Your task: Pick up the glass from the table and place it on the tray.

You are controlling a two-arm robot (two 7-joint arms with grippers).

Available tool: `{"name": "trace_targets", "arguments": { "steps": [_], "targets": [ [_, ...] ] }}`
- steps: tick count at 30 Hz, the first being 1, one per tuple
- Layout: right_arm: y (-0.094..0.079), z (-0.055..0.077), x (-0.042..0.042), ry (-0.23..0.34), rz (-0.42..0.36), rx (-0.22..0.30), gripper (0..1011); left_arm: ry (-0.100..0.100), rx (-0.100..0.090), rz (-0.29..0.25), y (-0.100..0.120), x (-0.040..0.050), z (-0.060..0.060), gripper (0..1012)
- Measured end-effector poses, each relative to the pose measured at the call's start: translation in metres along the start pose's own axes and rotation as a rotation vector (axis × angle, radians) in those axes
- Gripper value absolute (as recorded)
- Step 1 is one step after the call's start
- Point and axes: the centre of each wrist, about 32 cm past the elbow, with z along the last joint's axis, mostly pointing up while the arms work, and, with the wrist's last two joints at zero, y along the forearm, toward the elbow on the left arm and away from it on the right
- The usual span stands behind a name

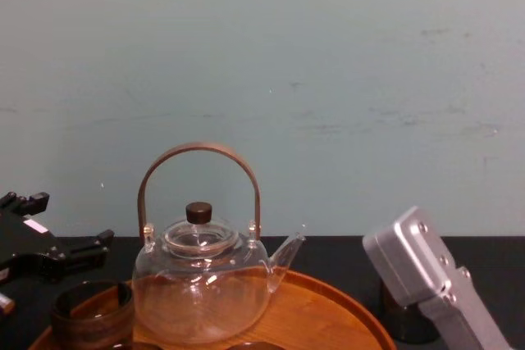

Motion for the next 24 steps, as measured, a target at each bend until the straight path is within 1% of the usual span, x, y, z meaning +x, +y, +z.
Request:
{"name": "trace_targets", "arguments": {
  "steps": [7, 11, 19, 24],
  "targets": [
    [0.000, 0.000, 0.0004, 0.000, 0.000, 0.004, 1002, 0.000, 0.000, 0.000, 0.000, 0.0000, 0.000, 1001],
    [-0.004, 0.000, 0.0003, -0.010, -0.004, 0.028, 1002, 0.000, 0.000, 0.000, 0.000, 0.0000, 0.000, 1001],
    [-0.022, 0.014, -0.0033, -0.078, -0.029, 0.103, 1002, 0.000, 0.000, 0.000, 0.000, 0.0000, 0.000, 1001],
    [-0.032, 0.021, -0.0054, -0.098, -0.041, 0.135, 1002, 0.000, 0.000, 0.000, 0.000, 0.0000, 0.000, 1001]
  ]
}}
